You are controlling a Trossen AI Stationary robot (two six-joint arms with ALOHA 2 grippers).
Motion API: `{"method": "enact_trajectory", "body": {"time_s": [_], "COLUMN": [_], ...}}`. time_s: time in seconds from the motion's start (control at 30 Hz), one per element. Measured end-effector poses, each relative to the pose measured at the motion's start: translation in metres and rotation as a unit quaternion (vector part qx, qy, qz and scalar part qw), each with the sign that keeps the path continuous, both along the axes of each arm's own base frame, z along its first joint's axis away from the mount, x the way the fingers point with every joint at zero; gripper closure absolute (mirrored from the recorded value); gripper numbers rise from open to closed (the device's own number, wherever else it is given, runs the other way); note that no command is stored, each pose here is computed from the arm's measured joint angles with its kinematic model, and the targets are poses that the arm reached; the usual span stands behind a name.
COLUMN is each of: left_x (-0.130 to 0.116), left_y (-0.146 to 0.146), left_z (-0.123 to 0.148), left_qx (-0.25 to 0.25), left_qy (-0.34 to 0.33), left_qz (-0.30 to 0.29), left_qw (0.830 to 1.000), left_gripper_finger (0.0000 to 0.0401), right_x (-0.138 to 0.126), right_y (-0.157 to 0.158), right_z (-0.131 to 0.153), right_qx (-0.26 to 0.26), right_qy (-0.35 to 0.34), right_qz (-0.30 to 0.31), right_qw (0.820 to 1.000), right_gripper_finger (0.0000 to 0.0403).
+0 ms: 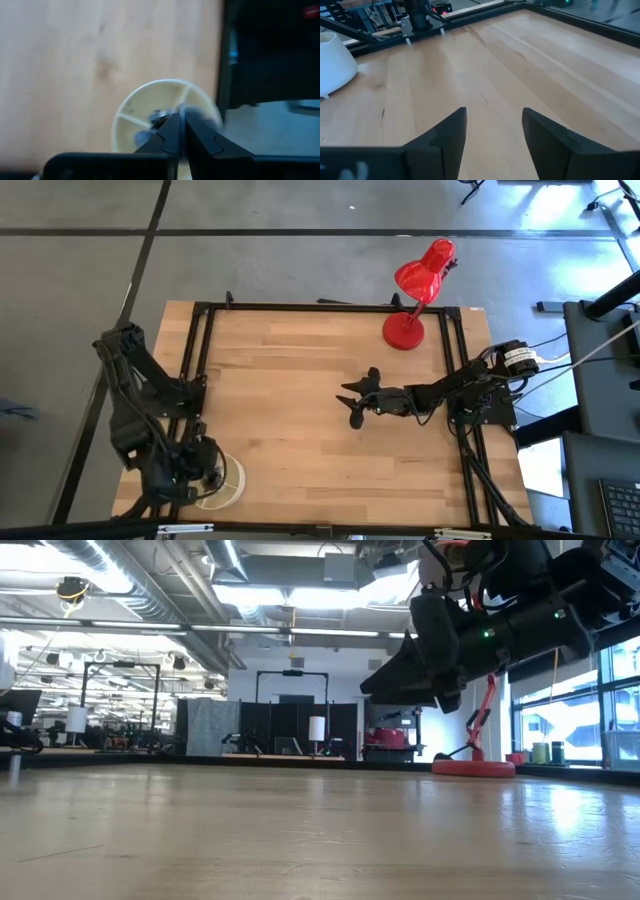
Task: Pick & Place Makeup Brushes
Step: Put the black powder brush into the makeup organizer, then return to Home Position
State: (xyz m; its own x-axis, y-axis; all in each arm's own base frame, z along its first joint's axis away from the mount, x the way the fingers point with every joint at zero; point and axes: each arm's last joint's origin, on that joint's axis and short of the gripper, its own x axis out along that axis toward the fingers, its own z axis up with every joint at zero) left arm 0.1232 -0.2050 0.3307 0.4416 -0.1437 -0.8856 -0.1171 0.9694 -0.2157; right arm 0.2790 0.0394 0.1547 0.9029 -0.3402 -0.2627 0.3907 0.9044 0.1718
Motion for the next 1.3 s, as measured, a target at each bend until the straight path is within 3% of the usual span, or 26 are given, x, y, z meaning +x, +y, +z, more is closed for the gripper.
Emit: {"method": "enact_trajectory", "body": {"time_s": [0.23,0.43,0.53,0.63,0.77,0.83,1.0,1.1,1.17,1.23,1.3], "left_x": [0.001,-0.004,-0.001,0.007,0.025,0.035,0.065,0.083,0.095,0.104,0.112], "left_y": [0.008,0.02,0.034,0.051,0.066,0.07,0.081,0.087,0.094,0.102,0.11], "left_z": [-0.008,0.001,0.006,0.015,0.018,0.008,-0.05,-0.083,-0.096,-0.102,-0.103], "left_qx": [0.052,0.061,0.082,0.121,0.19,0.211,0.196,0.178,0.18,0.19,0.197], "left_qy": [0.016,-0.006,-0.052,-0.146,-0.267,-0.27,-0.179,-0.192,-0.219,-0.249,-0.283], "left_qz": [0.062,0.079,0.122,0.188,0.257,0.269,0.252,0.229,0.208,0.191,0.186], "left_qw": [0.997,0.995,0.988,0.964,0.909,0.9,0.931,0.937,0.936,0.93,0.92], "left_gripper_finger": [0.0335,0.0283,0.0268,0.0266,0.0275,0.0284,0.0309,0.0321,0.0327,0.0333,0.0337], "right_x": [0.0,0.0,0.0,0.001,0.001,-0.003,-0.022,-0.04,-0.054,-0.066,-0.079], "right_y": [0.0,0.0,0.0,0.001,0.004,0.004,0.008,0.008,0.01,0.011,0.009], "right_z": [0.0,0.0,0.0,0.003,0.024,0.036,0.067,0.086,0.096,0.103,0.109], "right_qx": [-0.003,-0.003,-0.003,-0.009,-0.012,-0.009,-0.009,-0.044,-0.075,-0.084,-0.085], "right_qy": [0.001,0.001,0.0,-0.005,-0.025,-0.027,-0.01,-0.028,-0.039,-0.062,-0.085], "right_qz": [0.001,0.001,0.001,0.012,0.067,0.098,0.204,0.25,0.31,0.358,0.372], "right_qw": [1.0,1.0,1.0,1.0,0.997,0.995,0.979,0.967,0.947,0.928,0.921], "right_gripper_finger": [0.0212,0.0212,0.0212,0.0212,0.0225,0.0253,0.0382,0.039,0.0395,0.0399,0.0397]}}
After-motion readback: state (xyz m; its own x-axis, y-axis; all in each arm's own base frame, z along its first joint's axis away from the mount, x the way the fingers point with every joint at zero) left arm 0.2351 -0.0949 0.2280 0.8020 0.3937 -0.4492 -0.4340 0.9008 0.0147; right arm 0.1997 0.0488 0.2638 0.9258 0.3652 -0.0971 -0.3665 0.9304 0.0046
